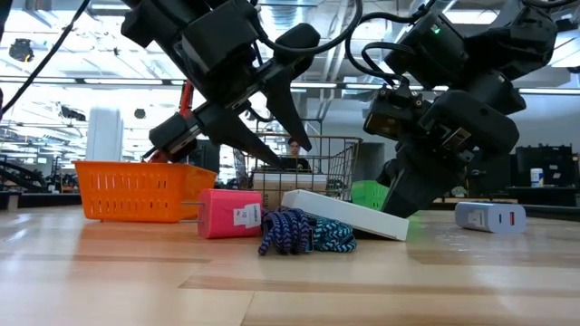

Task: Pick and place items into bin
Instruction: Put the card reader box into the wire basket

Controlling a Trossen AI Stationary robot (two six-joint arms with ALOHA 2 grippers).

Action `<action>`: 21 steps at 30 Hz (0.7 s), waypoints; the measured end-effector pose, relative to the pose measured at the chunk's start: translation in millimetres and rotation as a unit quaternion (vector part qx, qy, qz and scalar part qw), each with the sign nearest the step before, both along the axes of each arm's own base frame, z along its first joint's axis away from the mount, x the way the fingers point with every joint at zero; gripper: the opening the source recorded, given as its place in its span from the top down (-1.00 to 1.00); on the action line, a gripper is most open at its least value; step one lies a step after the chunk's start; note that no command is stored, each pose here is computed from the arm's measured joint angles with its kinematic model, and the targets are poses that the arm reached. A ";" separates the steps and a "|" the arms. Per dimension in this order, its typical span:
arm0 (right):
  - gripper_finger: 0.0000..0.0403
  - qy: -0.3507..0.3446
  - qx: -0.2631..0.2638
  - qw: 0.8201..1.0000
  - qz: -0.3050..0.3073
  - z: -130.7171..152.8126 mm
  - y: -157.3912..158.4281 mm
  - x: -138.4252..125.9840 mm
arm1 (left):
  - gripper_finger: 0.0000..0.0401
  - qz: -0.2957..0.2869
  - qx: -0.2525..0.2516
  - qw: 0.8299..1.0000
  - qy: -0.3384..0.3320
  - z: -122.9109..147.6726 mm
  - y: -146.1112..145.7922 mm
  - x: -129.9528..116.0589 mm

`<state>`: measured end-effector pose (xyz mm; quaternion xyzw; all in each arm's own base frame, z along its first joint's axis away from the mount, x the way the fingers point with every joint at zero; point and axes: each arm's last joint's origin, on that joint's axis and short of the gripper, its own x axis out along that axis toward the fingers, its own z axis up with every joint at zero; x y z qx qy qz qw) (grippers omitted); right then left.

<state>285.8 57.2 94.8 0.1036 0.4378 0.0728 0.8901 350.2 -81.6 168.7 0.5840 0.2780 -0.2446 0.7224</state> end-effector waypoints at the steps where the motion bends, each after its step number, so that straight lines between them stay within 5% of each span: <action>1: 1.00 0.000 0.000 1.000 0.000 0.0 0.1 0.0 | 0.32 0.000 -0.001 1.000 0.000 0.0 -1.0 -0.2; 21: 1.00 -0.007 0.002 1.000 0.025 0.8 1.1 0.4 | 0.32 0.095 -0.027 0.995 0.018 7.7 -24.9 16.6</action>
